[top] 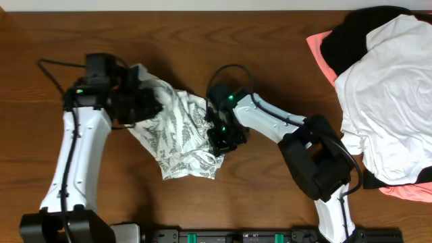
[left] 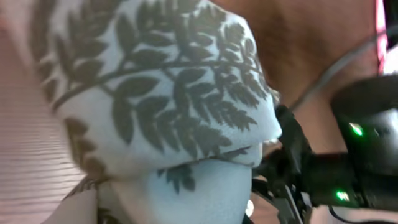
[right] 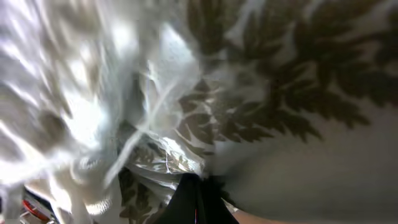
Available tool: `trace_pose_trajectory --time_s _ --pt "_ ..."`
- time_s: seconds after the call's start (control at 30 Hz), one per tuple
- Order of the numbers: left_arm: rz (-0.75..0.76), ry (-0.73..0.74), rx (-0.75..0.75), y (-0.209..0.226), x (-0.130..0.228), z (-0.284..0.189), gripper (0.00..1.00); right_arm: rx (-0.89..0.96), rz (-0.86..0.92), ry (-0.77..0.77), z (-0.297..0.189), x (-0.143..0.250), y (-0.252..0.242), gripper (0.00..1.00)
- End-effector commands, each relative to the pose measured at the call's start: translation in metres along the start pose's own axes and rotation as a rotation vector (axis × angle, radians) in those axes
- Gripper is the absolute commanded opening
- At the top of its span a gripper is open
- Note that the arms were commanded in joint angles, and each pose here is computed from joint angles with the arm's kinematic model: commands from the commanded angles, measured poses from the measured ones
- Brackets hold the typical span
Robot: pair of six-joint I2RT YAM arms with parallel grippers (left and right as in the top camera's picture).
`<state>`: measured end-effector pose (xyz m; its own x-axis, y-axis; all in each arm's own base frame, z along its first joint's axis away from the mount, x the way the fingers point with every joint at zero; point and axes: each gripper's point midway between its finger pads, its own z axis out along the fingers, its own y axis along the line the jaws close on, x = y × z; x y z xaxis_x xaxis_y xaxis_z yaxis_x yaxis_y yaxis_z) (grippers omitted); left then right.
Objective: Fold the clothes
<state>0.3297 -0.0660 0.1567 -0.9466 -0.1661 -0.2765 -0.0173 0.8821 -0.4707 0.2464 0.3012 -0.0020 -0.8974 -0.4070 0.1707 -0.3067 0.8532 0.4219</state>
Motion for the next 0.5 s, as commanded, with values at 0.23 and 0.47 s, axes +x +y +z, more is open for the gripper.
trace_pose_trajectory --time_s 0.23,0.47 --pt "0.104 0.107 -0.026 -0.034 0.034 0.009 0.06 0.065 0.095 0.019 0.011 -0.002 -0.045 0.02" --pt "0.182 0.161 -0.069 -0.047 0.052 0.017 0.06 0.055 0.120 -0.006 0.005 -0.010 -0.055 0.02"
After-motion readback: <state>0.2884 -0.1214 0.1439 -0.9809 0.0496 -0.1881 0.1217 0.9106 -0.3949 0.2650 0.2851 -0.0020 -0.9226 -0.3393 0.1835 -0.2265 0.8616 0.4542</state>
